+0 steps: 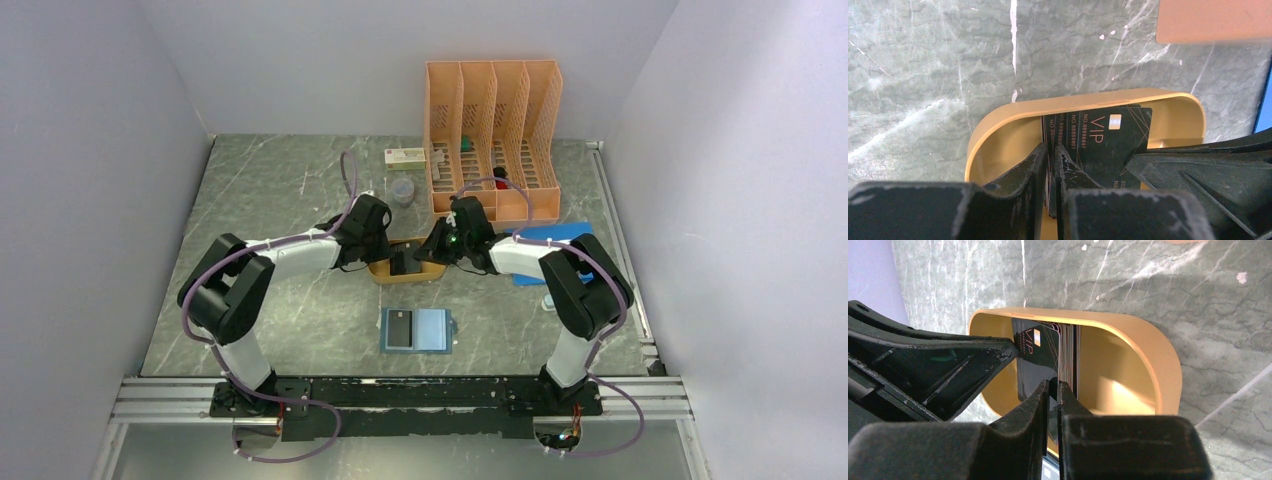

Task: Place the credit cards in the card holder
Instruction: Pick up the credit card from the storage box.

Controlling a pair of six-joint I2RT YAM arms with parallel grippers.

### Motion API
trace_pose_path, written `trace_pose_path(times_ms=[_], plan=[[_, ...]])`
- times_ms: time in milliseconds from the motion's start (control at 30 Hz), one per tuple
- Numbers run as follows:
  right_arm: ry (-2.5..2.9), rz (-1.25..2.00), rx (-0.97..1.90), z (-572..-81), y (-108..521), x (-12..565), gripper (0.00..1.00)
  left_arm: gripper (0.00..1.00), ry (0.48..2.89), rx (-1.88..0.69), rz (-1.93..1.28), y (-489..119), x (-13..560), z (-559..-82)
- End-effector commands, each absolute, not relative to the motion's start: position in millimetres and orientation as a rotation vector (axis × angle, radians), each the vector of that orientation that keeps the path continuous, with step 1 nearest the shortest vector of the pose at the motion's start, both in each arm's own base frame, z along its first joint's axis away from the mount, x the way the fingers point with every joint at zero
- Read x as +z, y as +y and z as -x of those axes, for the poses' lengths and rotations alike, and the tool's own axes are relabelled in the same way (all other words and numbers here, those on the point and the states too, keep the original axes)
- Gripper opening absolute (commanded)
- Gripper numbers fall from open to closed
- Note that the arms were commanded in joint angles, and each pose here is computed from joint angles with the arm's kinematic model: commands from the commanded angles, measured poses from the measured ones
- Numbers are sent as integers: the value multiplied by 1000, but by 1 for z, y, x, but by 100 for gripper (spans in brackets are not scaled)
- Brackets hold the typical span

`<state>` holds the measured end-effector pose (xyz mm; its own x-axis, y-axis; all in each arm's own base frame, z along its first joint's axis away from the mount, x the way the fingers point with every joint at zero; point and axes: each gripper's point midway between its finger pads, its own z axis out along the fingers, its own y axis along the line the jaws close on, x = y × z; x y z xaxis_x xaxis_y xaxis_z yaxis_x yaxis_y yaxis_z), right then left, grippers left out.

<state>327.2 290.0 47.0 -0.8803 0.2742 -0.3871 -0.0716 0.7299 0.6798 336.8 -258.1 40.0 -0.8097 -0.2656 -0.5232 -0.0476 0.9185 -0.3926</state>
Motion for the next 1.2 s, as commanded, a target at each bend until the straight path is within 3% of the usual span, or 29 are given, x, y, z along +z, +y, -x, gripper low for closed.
trace_pose_path(times_ms=[0,633,1033,1167], plan=[[2463,-155,994,-324,282,49,0,17,2483,-460,220,-254,38,-341],[2409,-190,1177,-316,292,75,0,17,2450,-481,223,-254,51,-343],[2478,-180,1112,-319,290,46,0,18,2419,-504,239,-253,62,-343],[2484,-182,1115,-318,289,43,9,18,2421,-513,240,-254,61,-343]])
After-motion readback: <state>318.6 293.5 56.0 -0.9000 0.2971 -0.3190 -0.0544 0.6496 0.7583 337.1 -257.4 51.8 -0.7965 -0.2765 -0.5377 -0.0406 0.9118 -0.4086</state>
